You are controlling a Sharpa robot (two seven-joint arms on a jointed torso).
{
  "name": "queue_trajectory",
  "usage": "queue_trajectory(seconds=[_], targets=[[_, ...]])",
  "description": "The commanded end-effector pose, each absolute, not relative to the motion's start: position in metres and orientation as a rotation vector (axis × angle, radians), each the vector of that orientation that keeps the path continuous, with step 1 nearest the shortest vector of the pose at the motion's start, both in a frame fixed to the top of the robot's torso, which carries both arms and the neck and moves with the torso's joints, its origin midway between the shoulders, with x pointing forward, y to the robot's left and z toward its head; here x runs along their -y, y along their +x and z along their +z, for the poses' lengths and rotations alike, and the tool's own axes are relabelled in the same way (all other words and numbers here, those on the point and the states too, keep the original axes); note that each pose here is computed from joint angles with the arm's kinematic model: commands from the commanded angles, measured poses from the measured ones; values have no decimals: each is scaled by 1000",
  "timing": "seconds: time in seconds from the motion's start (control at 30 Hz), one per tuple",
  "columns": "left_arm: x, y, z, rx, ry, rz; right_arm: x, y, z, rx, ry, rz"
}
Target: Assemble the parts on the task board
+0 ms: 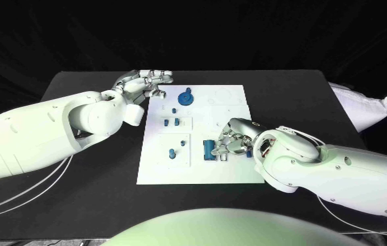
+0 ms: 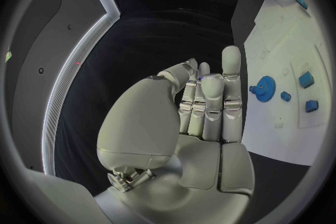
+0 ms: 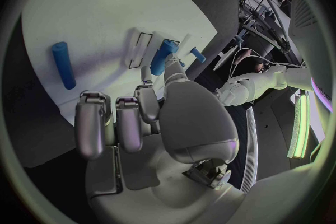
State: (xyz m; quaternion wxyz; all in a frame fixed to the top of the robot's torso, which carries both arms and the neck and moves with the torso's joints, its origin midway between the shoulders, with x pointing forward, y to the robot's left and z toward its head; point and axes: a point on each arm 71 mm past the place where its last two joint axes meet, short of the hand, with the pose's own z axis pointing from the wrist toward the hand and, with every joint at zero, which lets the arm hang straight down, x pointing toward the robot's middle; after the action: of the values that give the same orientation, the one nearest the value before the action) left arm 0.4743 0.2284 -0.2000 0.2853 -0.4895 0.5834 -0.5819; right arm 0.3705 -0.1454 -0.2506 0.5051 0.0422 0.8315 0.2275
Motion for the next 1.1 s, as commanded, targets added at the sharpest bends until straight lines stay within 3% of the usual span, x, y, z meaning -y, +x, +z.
queue_trajectory(seconds=[0.03, 0.3, 0.57, 0.77, 1.1], targets=[[-227, 474, -199, -1566, -1297, -1578, 149, 368, -248, -1990, 121, 556], [-228, 474, -199, -1564, -1298, -1574, 179, 364, -232, -1941, 211, 575], [-227, 473, -199, -1564, -1296, -1580, 218, 369, -221, -1921, 169, 443], [-226, 473, -198, -1565, -1294, -1583, 233, 371, -228, -1931, 113, 354], [-226, 473, -198, -1566, -1294, -1584, 234, 369, -245, -1986, 79, 317]])
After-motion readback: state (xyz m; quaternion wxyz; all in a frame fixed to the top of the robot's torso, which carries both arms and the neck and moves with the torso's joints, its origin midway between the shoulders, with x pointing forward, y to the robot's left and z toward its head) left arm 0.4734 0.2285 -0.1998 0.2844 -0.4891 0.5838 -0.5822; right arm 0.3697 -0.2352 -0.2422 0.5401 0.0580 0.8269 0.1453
